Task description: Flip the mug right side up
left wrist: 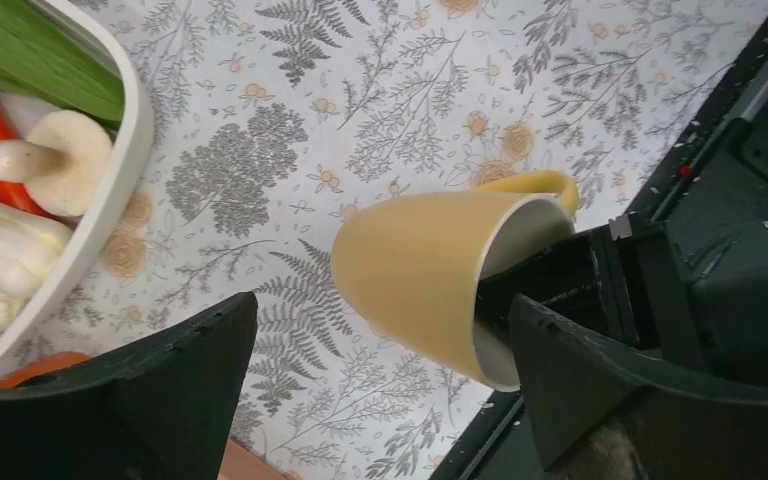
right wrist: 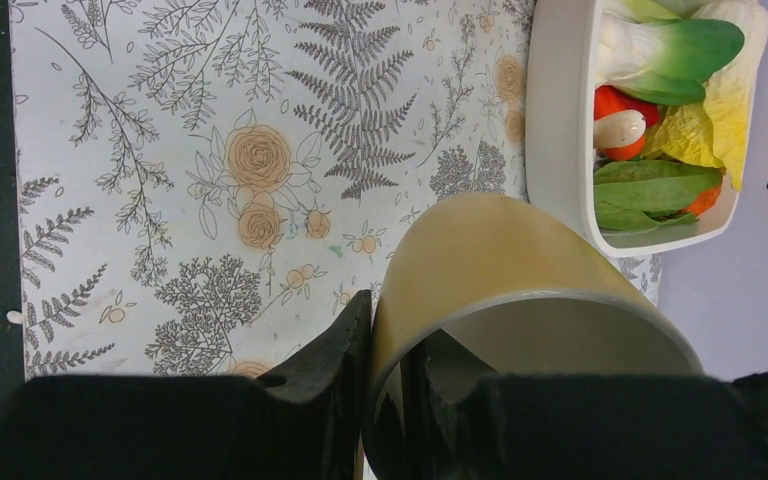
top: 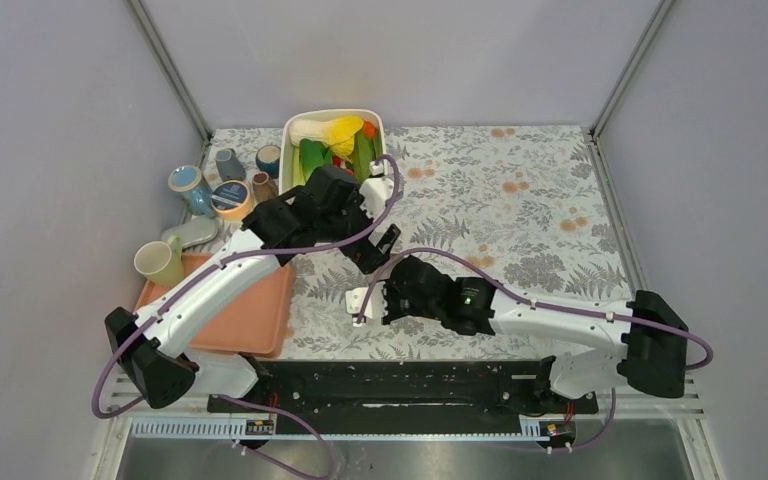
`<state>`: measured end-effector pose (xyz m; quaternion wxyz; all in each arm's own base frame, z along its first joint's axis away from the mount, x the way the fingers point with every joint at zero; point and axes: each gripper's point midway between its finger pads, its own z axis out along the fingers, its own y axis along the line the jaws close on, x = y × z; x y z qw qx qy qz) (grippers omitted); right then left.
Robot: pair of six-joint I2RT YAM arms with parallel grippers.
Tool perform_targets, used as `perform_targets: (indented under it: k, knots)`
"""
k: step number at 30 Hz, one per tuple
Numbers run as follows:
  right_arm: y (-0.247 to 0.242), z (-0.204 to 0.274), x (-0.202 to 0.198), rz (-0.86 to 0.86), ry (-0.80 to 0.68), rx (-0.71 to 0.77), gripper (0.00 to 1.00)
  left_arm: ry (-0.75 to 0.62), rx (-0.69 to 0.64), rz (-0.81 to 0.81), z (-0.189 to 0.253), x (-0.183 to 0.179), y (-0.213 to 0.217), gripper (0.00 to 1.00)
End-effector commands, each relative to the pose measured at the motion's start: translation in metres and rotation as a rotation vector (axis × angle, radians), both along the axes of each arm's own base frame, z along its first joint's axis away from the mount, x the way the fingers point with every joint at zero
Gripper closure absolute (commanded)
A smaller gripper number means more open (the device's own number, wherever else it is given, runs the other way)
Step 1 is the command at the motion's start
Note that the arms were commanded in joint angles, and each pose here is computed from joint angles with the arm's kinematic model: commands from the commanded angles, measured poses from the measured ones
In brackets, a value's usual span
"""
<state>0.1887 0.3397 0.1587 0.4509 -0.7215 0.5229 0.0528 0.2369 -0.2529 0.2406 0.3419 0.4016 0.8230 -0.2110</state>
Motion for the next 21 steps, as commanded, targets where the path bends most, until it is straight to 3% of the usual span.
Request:
perform_targets:
  k: [1, 7, 13, 21]
  knots:
    - [0.026, 0.051, 0.014, -0.019, -0.097, 0.124, 1.0, -0.145, 0.088, 0.068, 0.01, 0.025, 0.006, 0.02]
    - [0.033, 0.058, 0.014, -0.025, -0.087, 0.147, 1.0, -0.198, 0.254, 0.126, -0.017, 0.045, 0.025, 0.23]
    - [0.037, 0.058, 0.021, -0.057, -0.096, 0.144, 1.0, -0.185, 0.291, 0.07, -0.039, 0.043, 0.022, 0.44]
    - [0.036, 0.062, 0.034, -0.128, -0.139, 0.144, 1.0, -0.122, 0.345, 0.017, -0.072, 0.038, 0.02, 0.51]
